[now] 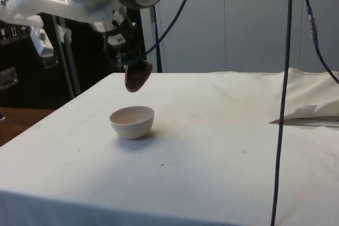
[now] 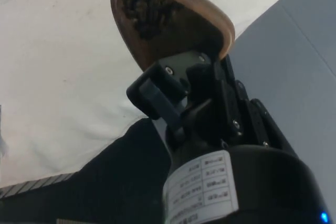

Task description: Pour the coffee beans from the cup into the bowl.

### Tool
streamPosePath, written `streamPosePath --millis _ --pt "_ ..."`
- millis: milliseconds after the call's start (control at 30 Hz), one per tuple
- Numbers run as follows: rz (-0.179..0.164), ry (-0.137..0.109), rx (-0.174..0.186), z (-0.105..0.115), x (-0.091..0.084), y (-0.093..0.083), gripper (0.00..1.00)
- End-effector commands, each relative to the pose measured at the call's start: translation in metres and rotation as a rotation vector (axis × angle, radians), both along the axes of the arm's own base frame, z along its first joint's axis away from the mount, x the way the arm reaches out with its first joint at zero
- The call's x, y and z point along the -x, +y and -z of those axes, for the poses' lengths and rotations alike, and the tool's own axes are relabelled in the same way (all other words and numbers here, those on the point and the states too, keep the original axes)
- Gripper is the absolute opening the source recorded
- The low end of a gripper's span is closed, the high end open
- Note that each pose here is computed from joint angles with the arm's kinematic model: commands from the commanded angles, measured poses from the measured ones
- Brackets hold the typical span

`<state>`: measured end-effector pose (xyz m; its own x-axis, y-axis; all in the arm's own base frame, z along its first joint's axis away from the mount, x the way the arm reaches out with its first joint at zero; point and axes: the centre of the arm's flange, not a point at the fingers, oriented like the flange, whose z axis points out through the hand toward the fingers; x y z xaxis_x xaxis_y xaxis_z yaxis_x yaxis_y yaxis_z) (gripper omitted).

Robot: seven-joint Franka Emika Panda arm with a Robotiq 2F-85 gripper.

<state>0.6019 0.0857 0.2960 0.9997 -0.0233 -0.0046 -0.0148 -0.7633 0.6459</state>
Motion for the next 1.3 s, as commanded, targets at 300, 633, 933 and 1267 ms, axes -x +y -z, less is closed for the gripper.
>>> streamPosePath --millis 300,633,933,1267 --pt "-0.042 -0.003 0.043 0.004 0.001 0.008 0.0" --pt "-0.068 -0.006 0.063 0.006 0.001 0.009 0.0" --pt "-0.099 -0.016 0.088 0.006 0.003 0.011 0.0" --pt "-0.137 -0.05 0.102 0.006 0.006 0.015 0.0"
